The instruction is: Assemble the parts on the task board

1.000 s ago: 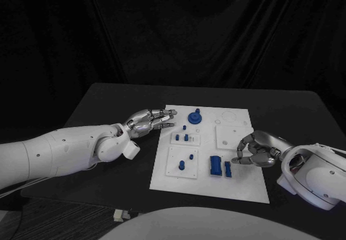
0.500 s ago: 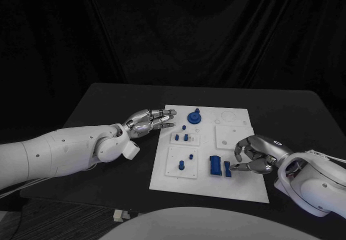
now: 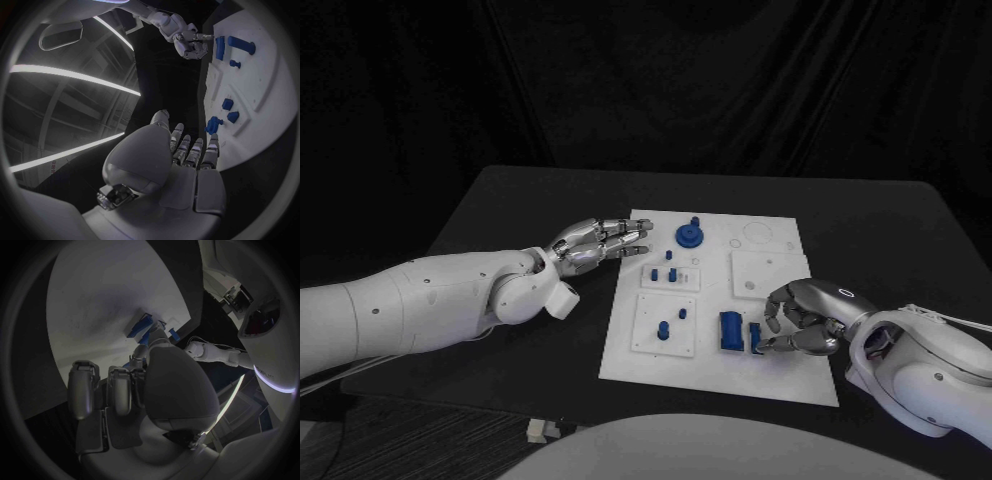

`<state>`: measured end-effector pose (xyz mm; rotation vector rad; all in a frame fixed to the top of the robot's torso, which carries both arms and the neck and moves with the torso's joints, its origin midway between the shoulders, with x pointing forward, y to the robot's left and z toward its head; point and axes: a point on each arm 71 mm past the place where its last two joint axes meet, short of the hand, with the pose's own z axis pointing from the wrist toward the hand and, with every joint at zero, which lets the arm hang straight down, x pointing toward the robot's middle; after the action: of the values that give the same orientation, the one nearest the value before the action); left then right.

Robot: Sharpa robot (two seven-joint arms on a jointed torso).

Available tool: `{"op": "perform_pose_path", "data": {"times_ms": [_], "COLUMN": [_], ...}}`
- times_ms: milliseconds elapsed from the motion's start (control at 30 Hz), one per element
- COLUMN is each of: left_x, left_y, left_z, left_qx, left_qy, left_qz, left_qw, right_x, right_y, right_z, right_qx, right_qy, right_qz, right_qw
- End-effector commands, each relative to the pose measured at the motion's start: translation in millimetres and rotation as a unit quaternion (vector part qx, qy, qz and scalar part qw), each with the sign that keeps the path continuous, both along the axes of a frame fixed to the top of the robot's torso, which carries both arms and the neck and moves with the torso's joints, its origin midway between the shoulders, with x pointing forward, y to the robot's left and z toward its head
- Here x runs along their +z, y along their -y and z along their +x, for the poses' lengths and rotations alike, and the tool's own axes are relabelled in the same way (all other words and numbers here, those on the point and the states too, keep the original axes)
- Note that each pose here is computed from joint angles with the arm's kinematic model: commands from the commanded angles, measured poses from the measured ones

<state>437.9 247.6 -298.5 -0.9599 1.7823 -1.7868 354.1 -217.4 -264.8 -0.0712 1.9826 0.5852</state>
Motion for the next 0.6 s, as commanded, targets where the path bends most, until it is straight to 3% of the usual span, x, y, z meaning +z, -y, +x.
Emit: {"op": "perform_pose_path", "data": {"times_ms": [33,600], "left_x": [1.0,-0.4], "left_y": [1.9,1.1], "left_z": [-0.8,-1.8], "left_qx": [-0.003,-0.002], "left_qy": [0.002,0.001], "left_qz": [-0.012,-0.013], "left_qw": [1.000,1.000], "right_x": [-3.6,-7.8], "right_y": [0.5,-3.3], "right_z": [-0.5,2.5], "right_qx": [0.000,-0.001], "right_qy": [-0.006,-0.007], "right_qz": [-0.023,-0.031], "right_qw": [1.000,0.999]}}
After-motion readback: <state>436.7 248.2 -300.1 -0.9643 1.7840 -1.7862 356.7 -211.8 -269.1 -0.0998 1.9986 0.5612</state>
